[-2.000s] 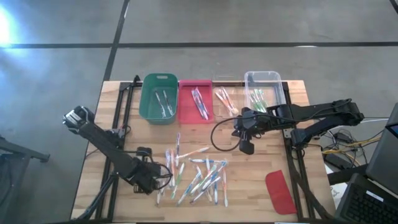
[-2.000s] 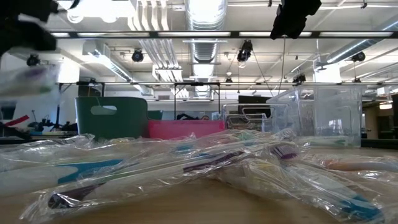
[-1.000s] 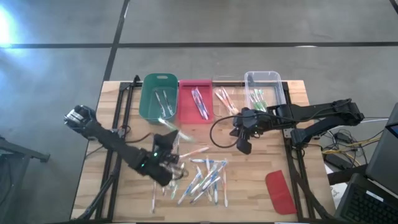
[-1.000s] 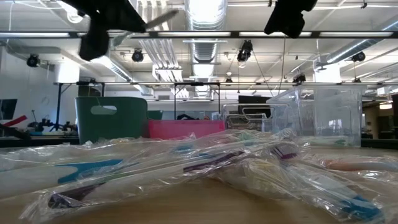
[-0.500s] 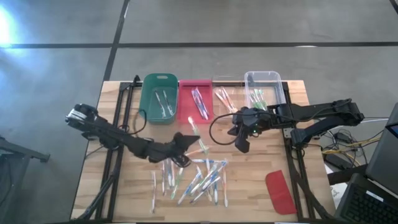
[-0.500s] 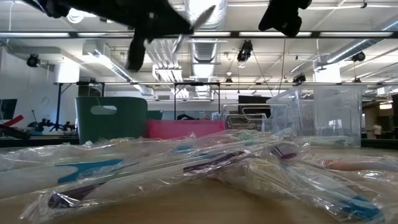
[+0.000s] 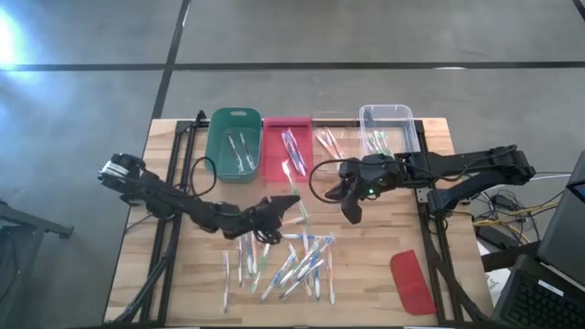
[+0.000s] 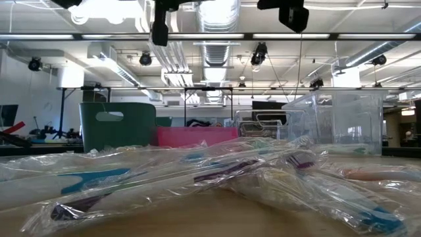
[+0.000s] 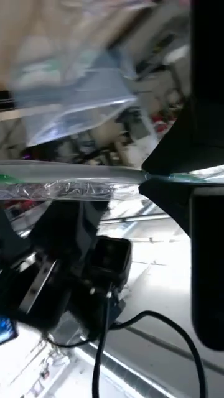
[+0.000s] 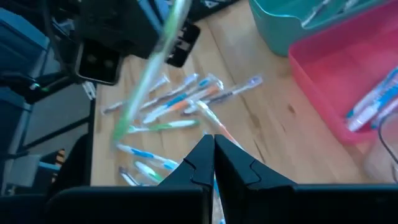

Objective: Pick & Place Toothbrushes
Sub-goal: Put the green toothbrush into the white bin

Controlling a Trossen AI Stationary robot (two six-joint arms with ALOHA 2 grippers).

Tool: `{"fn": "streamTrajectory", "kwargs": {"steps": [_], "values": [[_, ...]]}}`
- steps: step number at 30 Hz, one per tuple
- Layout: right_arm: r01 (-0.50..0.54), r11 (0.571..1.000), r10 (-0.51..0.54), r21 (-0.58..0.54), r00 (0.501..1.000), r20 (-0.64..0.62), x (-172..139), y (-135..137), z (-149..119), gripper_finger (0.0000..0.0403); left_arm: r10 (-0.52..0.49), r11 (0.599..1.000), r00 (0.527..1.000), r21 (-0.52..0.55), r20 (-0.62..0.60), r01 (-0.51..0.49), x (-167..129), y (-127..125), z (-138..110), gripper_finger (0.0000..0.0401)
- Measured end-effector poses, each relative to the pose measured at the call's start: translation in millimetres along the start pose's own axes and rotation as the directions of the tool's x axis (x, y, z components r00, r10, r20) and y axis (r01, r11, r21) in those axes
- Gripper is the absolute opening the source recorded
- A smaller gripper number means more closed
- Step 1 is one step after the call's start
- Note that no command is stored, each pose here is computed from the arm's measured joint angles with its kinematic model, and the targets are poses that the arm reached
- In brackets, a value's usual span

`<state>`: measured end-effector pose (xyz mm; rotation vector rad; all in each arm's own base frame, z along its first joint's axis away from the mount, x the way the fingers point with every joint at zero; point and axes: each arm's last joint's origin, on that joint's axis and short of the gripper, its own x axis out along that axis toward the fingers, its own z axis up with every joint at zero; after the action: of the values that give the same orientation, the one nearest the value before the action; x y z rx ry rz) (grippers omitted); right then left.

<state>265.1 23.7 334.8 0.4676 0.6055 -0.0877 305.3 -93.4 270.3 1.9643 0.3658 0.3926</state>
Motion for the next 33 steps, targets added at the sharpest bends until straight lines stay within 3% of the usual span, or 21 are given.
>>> {"fn": "streamTrajectory", "kwargs": {"steps": [8, 22, 33], "values": [[-0.096, 0.995, 0.096, -0.003, 0.994, 0.05, 0, 6, 7, 0.0038, -0.048, 0.991, 0.993, 0.119, -0.109, 0.061, 14, 6, 4, 0.0019], [-0.144, 0.99, 0.144, -0.003, 0.989, 0.028, 18, 9, 7, 0.0152, -0.019, 0.993, 0.992, 0.11, -0.122, 0.033, 21, 21, 0, 0.0019], [-0.244, 0.97, 0.244, -0.011, 0.97, 0.017, 38, 13, 9, 0.0204, -0.035, 0.99, 0.993, 0.129, -0.115, 0.05, 22, 18, 0, 0.0019]]}}
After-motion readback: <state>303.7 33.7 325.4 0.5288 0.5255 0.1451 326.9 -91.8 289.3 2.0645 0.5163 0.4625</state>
